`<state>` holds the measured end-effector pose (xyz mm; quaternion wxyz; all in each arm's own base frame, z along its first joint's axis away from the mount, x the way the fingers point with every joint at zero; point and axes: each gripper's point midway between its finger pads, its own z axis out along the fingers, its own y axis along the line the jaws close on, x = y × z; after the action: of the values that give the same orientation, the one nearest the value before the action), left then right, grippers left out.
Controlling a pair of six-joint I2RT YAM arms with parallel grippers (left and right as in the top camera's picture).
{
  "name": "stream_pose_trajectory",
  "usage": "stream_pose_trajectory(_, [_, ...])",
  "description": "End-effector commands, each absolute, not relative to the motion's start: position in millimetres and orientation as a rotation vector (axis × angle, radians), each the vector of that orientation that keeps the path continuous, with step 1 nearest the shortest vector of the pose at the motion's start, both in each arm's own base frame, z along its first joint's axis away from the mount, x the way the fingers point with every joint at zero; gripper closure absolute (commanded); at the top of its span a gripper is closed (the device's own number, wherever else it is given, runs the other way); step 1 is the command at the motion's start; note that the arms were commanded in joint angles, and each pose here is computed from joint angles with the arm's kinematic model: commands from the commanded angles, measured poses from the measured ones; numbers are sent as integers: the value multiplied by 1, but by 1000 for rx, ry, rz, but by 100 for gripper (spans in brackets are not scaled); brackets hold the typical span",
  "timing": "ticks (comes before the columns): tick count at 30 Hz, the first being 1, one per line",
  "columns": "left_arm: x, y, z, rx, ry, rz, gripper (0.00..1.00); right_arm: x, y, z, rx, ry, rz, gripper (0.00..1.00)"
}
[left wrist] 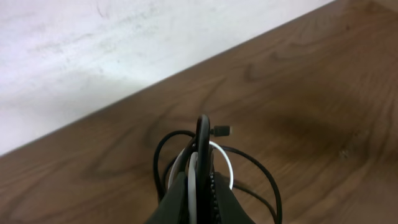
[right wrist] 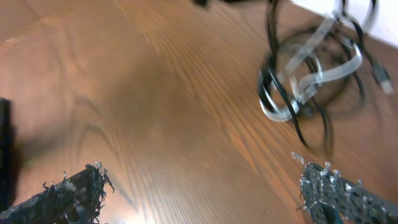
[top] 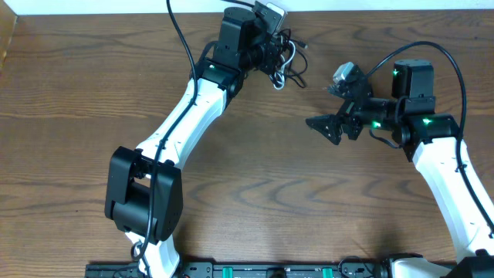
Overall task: Untangle cables
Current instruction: 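Move the right gripper toward the cables held by the left gripper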
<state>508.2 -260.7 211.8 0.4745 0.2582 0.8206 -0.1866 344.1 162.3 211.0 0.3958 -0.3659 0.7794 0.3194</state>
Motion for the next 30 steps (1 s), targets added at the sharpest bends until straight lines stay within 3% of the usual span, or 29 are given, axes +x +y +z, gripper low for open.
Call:
stream_pose_trajectory(1, [499,-269,234,636,1976,-513,92,332,182,240,-1009,1807,970,1])
stream_pose_trajectory(11, [481,-297,231,696,1973,-547,92,353,173,225,-979,1864,834,1])
stream_pose_trajectory(23, [473,-313,234,727,1950,-569,92,401,173,136,-931,2053,728,1])
stream_pose_trajectory(30, [472,-314,234,708,1961,-583,92,422,187,107,-905,2043,754,1])
